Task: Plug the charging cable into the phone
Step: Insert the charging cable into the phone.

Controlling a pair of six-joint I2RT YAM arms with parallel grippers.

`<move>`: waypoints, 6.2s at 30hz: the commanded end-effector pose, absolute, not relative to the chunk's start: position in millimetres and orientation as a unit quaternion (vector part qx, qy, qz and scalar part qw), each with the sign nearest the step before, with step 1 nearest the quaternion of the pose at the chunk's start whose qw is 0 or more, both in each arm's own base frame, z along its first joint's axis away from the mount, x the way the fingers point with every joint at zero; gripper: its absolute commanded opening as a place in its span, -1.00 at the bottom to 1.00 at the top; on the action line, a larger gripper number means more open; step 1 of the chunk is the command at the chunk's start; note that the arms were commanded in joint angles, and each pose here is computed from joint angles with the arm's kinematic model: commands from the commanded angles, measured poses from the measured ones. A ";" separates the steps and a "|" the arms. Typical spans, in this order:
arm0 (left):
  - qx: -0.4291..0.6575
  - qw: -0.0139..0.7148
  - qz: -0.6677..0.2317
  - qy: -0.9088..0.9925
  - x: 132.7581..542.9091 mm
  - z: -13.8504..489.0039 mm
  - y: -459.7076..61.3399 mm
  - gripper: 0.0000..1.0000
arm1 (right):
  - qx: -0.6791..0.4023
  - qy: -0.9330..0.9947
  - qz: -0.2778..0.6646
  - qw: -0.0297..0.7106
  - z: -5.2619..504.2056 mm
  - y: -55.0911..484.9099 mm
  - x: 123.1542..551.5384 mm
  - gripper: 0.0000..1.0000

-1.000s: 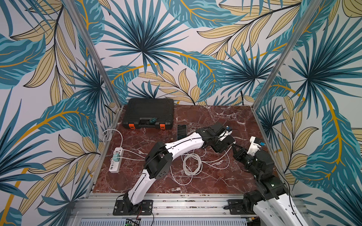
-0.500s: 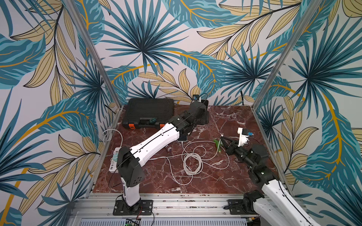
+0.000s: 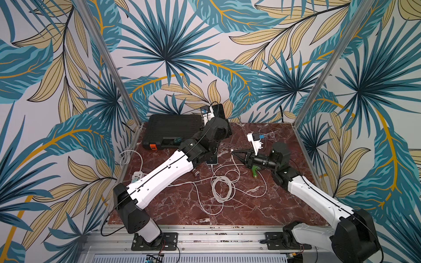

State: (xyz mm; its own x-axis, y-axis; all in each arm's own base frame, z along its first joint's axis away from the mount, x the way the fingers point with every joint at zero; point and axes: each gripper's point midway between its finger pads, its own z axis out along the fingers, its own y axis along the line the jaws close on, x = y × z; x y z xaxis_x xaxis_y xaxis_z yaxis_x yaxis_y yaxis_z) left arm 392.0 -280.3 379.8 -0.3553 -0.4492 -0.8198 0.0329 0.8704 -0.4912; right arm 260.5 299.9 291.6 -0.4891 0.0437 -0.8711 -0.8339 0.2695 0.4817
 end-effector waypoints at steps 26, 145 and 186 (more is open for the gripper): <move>-0.127 0.535 -0.238 0.801 394.9 372.1 -294.7 -1.00 | -0.308 0.683 0.529 0.398 295.7 332.3 285.3 -1.00; -0.055 0.490 -0.226 0.840 377.3 293.1 -307.8 -1.00 | -0.260 0.708 0.520 0.400 292.8 323.6 320.1 -1.00; -0.065 0.435 -0.196 0.877 363.2 242.0 -305.5 -1.00 | -0.287 0.673 0.503 0.460 305.0 316.7 320.1 -1.00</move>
State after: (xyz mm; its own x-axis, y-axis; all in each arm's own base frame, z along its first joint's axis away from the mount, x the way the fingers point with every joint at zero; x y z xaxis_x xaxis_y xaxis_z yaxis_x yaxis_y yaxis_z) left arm 393.5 -293.4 293.1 -0.4574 -0.4193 -0.7842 0.0369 0.8722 -0.4878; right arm 299.8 324.1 240.5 -0.6346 -0.0660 -0.7700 -0.7431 0.3259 0.5845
